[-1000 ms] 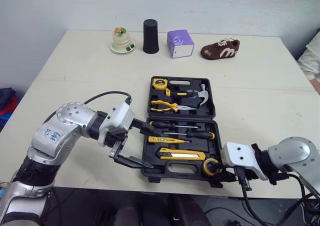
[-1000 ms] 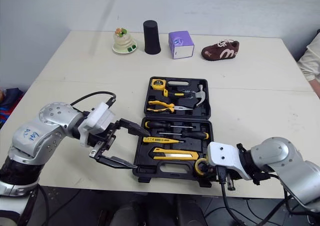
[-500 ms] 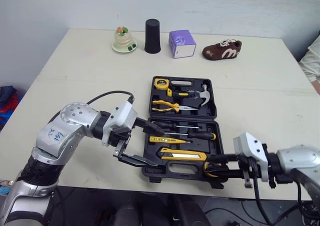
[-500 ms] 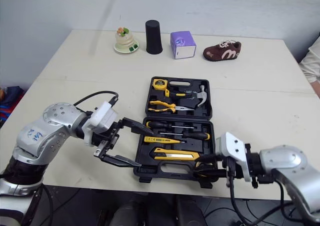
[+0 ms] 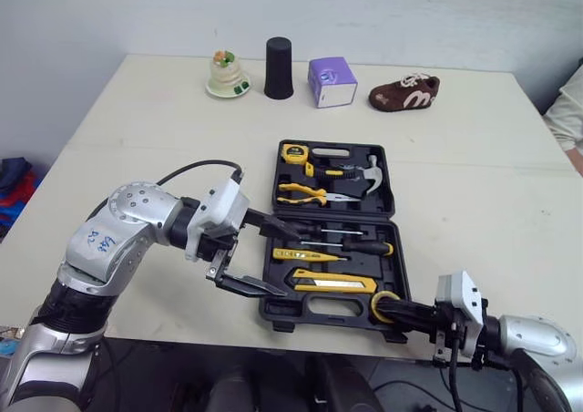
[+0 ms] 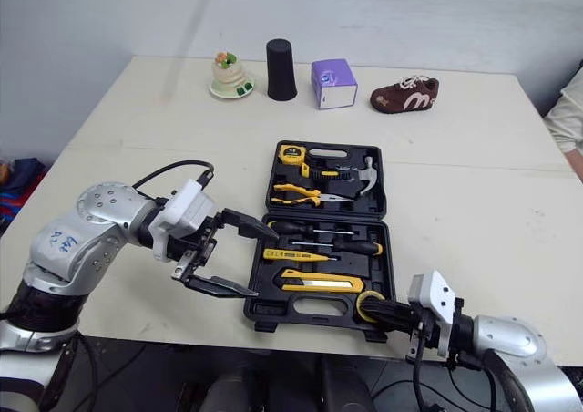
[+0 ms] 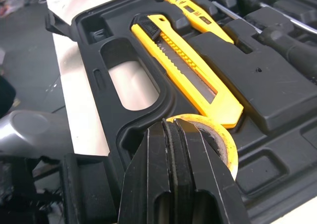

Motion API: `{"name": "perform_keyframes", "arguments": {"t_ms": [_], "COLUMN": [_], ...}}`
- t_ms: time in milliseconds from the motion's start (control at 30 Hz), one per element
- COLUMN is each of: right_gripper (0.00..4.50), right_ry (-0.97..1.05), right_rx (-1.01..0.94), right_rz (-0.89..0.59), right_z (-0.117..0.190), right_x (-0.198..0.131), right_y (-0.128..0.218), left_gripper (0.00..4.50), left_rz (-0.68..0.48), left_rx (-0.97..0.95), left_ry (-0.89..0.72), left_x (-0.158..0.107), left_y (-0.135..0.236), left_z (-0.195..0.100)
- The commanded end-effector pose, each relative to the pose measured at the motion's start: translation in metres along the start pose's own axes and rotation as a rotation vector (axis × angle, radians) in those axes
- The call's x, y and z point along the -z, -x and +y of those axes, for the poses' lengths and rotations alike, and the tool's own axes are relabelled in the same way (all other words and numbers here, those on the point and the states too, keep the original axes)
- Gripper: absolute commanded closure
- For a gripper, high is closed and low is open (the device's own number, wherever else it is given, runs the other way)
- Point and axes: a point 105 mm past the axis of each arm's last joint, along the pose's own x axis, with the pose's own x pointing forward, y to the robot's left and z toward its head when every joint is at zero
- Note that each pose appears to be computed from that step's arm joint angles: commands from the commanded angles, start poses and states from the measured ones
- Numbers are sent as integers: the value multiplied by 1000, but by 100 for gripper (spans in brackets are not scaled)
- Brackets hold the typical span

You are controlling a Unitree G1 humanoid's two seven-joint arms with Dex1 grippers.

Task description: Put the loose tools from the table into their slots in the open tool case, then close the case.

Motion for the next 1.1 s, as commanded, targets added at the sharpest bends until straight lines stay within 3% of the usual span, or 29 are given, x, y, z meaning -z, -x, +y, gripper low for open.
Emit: {"name": "perform_keyframes", "arguments": {"t_ms": [33, 133, 333, 467, 633, 767, 967, 1100], "right_gripper": [443, 443, 443, 443, 443, 443, 443, 450], "right_ry": [-63, -67, -271, -230, -118, -7, 54, 115], "right_rx": [45, 23, -39, -73, -4, 44, 212, 380], "right_rz": [72, 62, 118, 135, 66, 3, -59, 90], "right_z": [-3, -4, 4, 15, 4, -8, -54, -99], "right_x": [24, 20, 38, 38, 7, -36, -82, -70], "right_y": [2, -5, -3, -3, 5, 18, 44, 49], "left_gripper": [0, 0, 0, 0, 0, 0, 0, 119], "left_rz": [-1, -1, -2, -6, -5, 13, 41, 64], "left_rx": [16, 16, 24, 27, 17, -46, -278, -390], "left_ry": [-38, -40, -42, -45, -41, 24, 117, 166], "left_x": [-7, -7, -8, -9, -7, 4, 34, 54], "left_y": [-1, -1, -2, -4, -3, 6, 45, 73], "left_z": [-2, 1, 2, 2, 2, 7, 35, 50]}}
